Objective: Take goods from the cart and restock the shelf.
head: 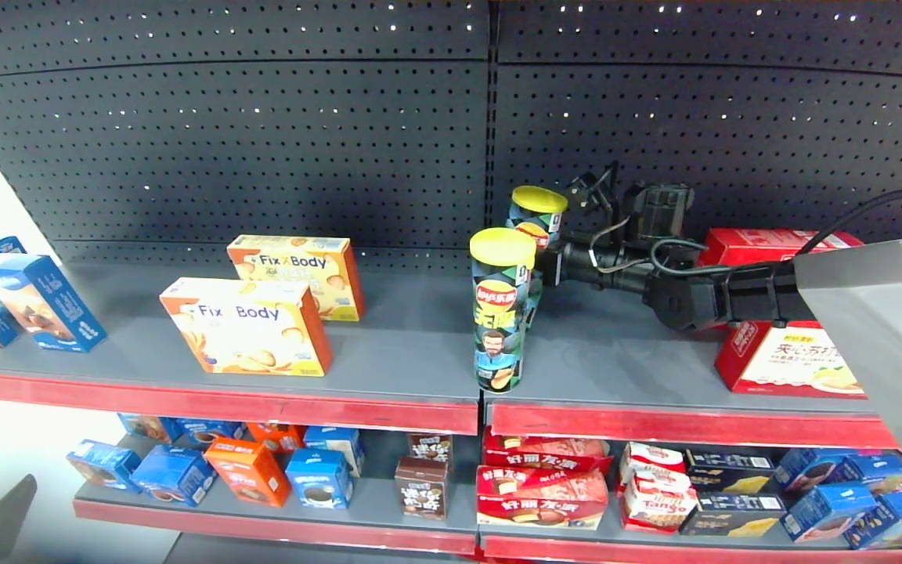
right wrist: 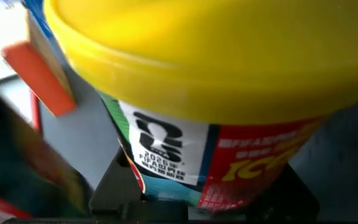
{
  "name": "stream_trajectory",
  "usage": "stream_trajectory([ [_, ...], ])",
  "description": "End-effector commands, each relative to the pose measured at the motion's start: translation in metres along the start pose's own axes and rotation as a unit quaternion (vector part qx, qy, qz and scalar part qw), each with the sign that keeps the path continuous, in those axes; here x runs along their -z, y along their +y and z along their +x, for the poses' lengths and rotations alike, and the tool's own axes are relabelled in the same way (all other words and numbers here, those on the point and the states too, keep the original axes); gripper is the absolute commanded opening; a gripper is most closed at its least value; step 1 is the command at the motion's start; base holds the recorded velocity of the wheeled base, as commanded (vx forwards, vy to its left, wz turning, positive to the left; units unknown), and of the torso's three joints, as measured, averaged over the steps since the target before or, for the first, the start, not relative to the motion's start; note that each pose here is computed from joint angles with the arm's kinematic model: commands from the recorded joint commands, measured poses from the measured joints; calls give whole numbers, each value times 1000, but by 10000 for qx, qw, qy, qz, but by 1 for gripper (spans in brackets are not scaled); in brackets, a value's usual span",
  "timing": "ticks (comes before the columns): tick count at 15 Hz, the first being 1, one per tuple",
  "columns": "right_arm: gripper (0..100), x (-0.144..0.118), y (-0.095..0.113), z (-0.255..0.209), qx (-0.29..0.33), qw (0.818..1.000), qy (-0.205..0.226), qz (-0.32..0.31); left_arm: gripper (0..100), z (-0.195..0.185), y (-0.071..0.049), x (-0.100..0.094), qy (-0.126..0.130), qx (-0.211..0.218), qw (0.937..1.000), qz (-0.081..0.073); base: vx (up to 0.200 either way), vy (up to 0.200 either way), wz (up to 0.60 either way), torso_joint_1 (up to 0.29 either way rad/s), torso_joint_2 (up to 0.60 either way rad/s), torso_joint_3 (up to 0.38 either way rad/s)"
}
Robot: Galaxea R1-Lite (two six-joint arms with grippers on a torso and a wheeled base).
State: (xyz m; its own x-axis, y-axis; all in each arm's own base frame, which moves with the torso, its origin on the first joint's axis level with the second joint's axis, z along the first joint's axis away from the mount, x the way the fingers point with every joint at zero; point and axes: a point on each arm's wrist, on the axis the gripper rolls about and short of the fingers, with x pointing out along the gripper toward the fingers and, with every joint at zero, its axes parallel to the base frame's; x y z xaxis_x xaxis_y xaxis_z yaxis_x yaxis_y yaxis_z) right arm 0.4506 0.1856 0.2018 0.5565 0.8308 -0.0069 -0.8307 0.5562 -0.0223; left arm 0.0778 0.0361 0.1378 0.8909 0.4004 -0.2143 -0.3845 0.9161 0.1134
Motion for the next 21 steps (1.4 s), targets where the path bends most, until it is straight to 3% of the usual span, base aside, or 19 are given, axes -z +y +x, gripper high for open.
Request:
stream_trajectory([
  [1, 0, 2, -6, -3, 69, 9999, 61, -74, 100, 0, 0, 2, 25, 0, 10000, -2, 0, 0, 0, 0, 0, 0],
  [6, 0, 6, -12, -8, 129, 9984, 468, -290, 100, -2, 1, 2, 8, -55, 10000, -14, 0, 0, 0, 0, 0, 0],
  [9, 0, 0, -14, -8, 109, 9964, 683, -487, 100, -4, 1, 11, 126, -77, 9999, -29, 0, 0, 0, 0, 0, 0],
  [21, 0, 6, -19, 3, 202, 9954, 738, -583, 100, -6, 1, 13, 108, -62, 9999, -37, 0, 0, 0, 0, 0, 0],
])
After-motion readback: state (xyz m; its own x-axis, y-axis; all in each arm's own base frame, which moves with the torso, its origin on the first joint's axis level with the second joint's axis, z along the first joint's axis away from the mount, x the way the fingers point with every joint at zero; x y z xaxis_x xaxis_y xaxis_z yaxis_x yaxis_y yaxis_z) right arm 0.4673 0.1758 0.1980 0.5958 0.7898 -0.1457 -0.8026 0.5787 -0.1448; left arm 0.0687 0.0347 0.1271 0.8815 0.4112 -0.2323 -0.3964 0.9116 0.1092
